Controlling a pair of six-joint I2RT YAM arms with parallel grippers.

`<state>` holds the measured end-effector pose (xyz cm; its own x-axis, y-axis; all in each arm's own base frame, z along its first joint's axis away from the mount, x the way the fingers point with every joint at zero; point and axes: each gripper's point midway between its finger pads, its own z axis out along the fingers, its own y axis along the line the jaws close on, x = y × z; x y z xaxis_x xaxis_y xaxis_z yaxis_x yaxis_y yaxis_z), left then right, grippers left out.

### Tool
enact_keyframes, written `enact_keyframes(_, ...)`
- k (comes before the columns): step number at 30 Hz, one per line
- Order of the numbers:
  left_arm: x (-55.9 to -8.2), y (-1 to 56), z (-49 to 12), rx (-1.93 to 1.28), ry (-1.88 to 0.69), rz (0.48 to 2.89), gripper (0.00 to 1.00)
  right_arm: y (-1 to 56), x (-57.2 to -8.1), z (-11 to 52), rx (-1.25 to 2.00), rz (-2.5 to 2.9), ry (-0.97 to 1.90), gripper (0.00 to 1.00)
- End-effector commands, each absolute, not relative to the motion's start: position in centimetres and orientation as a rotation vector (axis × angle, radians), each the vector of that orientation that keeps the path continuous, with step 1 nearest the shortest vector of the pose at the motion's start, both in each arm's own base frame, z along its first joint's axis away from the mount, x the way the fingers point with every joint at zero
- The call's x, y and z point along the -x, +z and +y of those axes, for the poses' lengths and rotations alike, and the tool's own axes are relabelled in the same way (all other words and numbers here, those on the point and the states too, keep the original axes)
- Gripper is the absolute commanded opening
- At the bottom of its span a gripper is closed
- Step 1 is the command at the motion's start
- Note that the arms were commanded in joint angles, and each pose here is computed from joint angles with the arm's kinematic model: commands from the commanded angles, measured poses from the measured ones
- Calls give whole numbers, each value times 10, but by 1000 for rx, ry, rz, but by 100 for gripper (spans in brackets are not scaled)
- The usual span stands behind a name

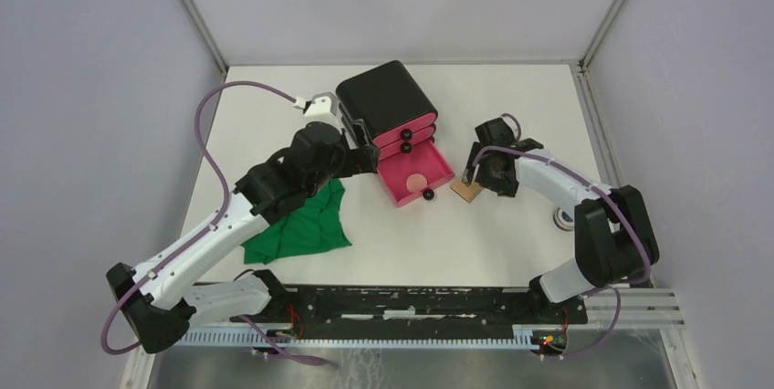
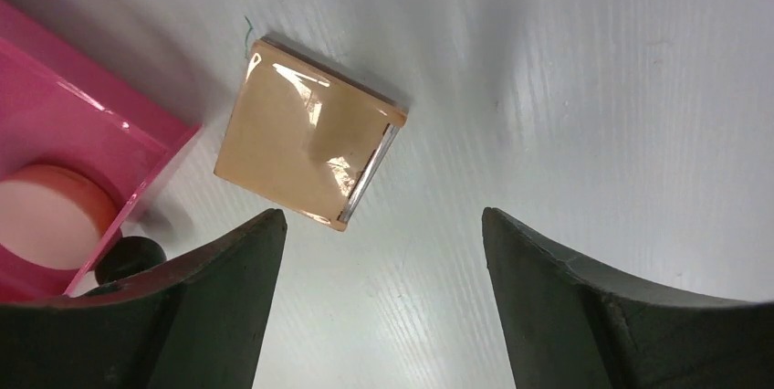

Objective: Organize the makeup

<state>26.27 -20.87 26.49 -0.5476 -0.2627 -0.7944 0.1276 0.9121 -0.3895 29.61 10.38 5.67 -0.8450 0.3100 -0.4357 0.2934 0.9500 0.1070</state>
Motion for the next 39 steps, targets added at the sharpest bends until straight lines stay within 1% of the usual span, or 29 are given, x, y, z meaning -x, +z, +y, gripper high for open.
enact_keyframes(1,-267,278,-218,73,-550,2058,99,58,-305,110,-591,2650,48,86)
enact_keyframes(4,-267,281,-218,70,-556,2052,99,57,-317,117,-657,2641,68,86)
enact_keyframes(8,-265,282,-212,70,-530,2044,99,51,-327,114,-759,2642,-14,87)
enact_keyframes(10,-264,282,-209,66,-519,2044,99,47,-332,118,-786,2644,-1,88)
enact_keyframes(11,-264,283,-208,66,-517,2043,99,44,-334,119,-803,2647,4,89)
enact_keyframes(13,-263,284,-208,60,-515,2042,99,38,-336,122,-821,2654,14,94)
enact_keyframes(15,-264,285,-207,58,-515,2039,99,34,-336,124,-838,2666,18,96)
enact_keyframes(22,-264,279,-209,34,-504,2056,99,25,-335,120,-877,2659,-18,97)
enact_keyframes(28,-263,277,-210,29,-506,2060,99,15,-329,118,-887,2681,-35,90)
enact_keyframes(30,-263,277,-209,29,-505,2059,99,11,-325,118,-890,2694,-31,86)
enact_keyframes(33,-262,276,-209,30,-505,2063,99,9,-320,116,-894,2700,-22,78)
enact_keyframes(35,-262,275,-209,29,-506,2063,99,11,-315,114,-887,2697,-20,73)
enact_keyframes(39,-262,276,-209,28,-506,2062,99,31,-316,113,-803,2677,21,70)
